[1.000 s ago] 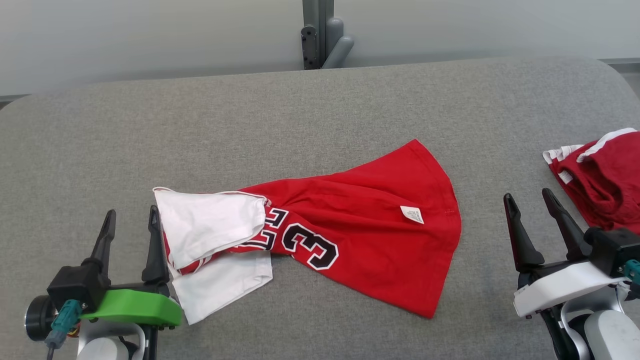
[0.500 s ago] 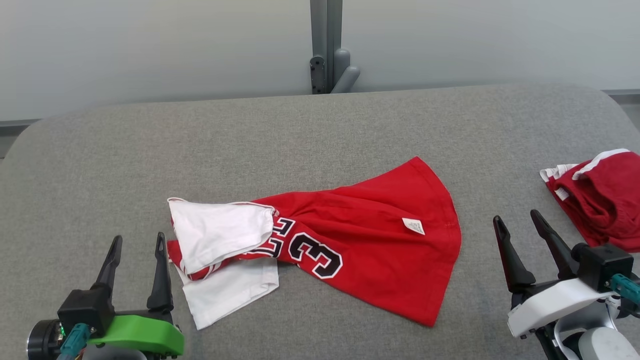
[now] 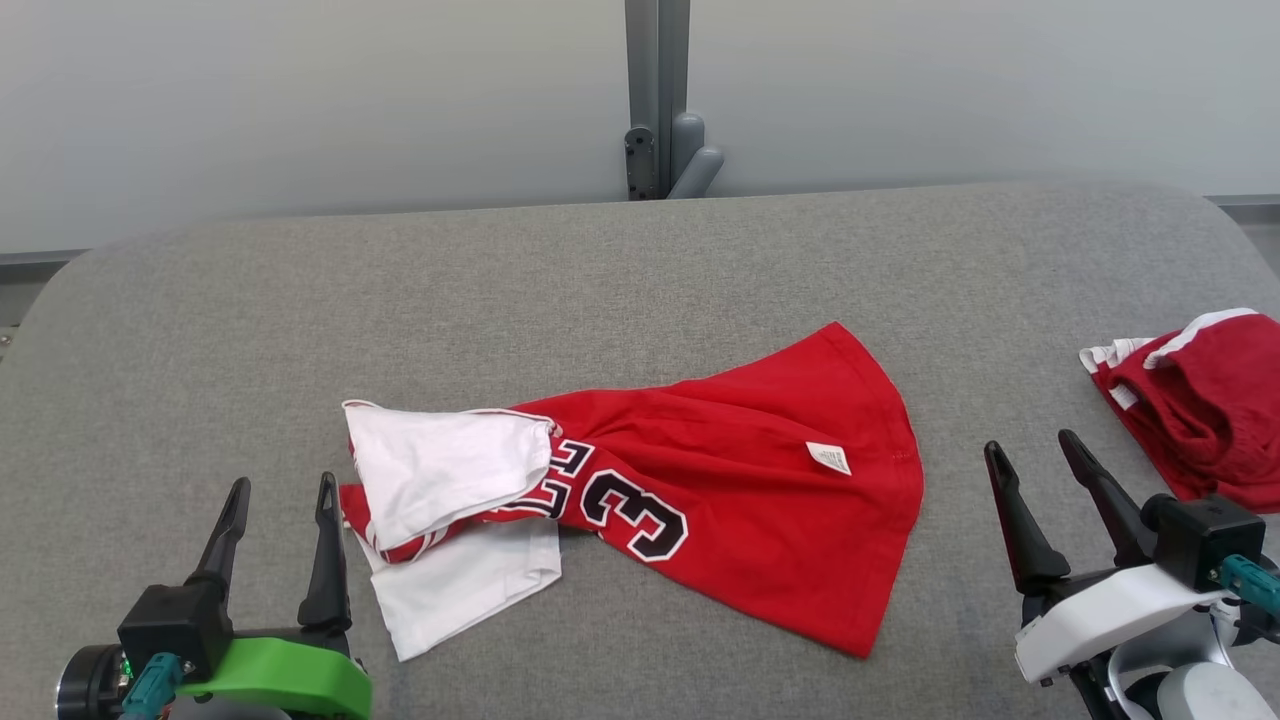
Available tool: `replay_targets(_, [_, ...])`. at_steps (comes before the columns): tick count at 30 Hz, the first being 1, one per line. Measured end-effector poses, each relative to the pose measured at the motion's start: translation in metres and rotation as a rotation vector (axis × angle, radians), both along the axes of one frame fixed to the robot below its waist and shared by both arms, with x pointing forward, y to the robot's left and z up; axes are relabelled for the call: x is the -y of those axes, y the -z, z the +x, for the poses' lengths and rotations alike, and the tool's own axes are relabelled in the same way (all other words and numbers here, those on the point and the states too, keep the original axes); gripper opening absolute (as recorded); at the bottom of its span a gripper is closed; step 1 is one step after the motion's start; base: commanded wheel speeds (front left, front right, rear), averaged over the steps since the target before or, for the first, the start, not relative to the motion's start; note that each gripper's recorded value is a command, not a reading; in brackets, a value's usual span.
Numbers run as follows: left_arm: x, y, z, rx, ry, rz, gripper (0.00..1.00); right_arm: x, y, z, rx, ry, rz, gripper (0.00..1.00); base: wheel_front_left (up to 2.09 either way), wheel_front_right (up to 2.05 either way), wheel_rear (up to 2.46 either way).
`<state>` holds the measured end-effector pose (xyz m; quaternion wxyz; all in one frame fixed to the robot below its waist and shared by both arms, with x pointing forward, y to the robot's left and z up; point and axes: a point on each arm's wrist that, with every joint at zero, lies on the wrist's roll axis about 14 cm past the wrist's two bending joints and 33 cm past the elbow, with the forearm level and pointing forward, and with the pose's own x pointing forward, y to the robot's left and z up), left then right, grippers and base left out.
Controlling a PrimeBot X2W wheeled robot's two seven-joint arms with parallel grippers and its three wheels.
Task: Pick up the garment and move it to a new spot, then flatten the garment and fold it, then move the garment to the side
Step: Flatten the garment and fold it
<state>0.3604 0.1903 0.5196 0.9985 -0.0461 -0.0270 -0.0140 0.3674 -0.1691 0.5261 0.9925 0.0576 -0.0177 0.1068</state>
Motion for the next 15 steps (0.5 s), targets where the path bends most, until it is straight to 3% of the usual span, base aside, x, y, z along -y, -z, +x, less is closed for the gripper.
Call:
replay_targets(7, [0.008, 0.002, 0.001, -0.015, 0.029, 0.002, 1.00, 0.000, 0.001, 0.002, -0.002, 0.001, 0.000, 1.00, 0.00, 0.00, 0.00])
replay_targets(15, [0.054, 0.030, 0.007, -0.151, 0.225, 0.027, 1.00, -0.005, 0.008, 0.007, -0.027, -0.014, 0.002, 1.00, 0.00, 0.00, 0.00])
